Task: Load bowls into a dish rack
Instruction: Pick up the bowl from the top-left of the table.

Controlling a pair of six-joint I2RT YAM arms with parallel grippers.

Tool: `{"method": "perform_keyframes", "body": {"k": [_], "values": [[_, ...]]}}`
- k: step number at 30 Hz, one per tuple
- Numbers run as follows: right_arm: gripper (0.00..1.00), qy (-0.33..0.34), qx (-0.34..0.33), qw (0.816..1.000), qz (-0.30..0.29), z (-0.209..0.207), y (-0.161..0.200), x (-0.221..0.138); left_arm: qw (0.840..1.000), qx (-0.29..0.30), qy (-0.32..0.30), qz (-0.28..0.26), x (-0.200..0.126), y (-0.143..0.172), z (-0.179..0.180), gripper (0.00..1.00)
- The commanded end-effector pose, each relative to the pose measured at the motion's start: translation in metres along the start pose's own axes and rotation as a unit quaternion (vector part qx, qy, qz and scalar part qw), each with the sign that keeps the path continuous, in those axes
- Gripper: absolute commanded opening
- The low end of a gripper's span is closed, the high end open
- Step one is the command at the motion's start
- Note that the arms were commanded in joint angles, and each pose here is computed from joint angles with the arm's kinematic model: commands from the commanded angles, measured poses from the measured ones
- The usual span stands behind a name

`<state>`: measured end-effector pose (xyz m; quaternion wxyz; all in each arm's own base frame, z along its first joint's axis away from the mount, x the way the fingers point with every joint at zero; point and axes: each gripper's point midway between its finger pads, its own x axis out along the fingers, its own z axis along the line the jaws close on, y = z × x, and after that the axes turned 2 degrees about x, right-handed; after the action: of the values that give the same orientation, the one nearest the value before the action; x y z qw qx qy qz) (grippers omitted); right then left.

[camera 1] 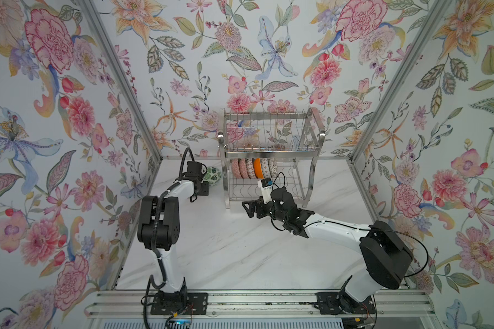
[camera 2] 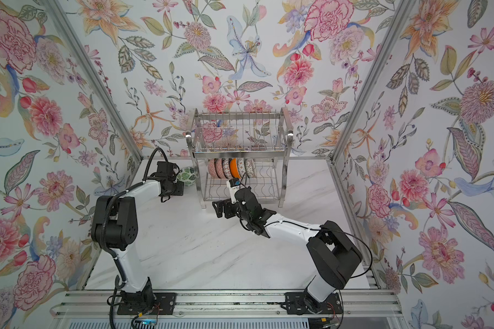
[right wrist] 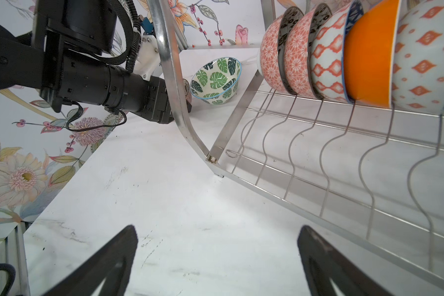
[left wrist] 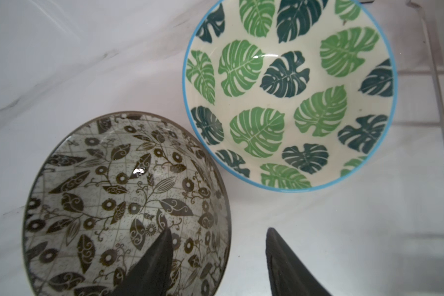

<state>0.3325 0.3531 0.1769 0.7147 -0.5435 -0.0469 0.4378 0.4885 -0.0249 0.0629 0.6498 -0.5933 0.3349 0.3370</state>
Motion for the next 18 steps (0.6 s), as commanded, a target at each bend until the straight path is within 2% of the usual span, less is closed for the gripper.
{"method": "perform_keyframes", "body": {"k": [1,4,7,12,16,18], "values": [[0.99,-0.01,0.009,1.0,-0.017,0.003,-0.01,-0.01,1.0,0.0,-0.004,0.015,0.007,0.011,0.003,0.57],[0.99,-0.01,0.009,1.0,-0.018,0.002,-0.011,-0.011,1.0,-0.003,-0.006,0.018,0.008,0.013,0.005,0.49],[0.99,-0.01,0.011,1.0,-0.018,0.001,-0.011,-0.012,1.0,-0.01,-0.002,0.017,0.009,0.014,0.005,0.37],[0.99,-0.011,0.017,0.999,-0.026,-0.001,-0.015,-0.015,1.0,-0.012,-0.008,0.024,0.011,0.02,0.008,0.33],[0.99,-0.01,0.019,0.999,-0.028,-0.003,-0.017,-0.016,0.999,-0.014,-0.012,0.028,0.008,0.023,0.012,0.16],[0.99,-0.01,0.02,0.999,-0.028,-0.004,-0.017,-0.017,0.999,-0.016,-0.013,0.025,0.004,0.023,0.015,0.11]]}}
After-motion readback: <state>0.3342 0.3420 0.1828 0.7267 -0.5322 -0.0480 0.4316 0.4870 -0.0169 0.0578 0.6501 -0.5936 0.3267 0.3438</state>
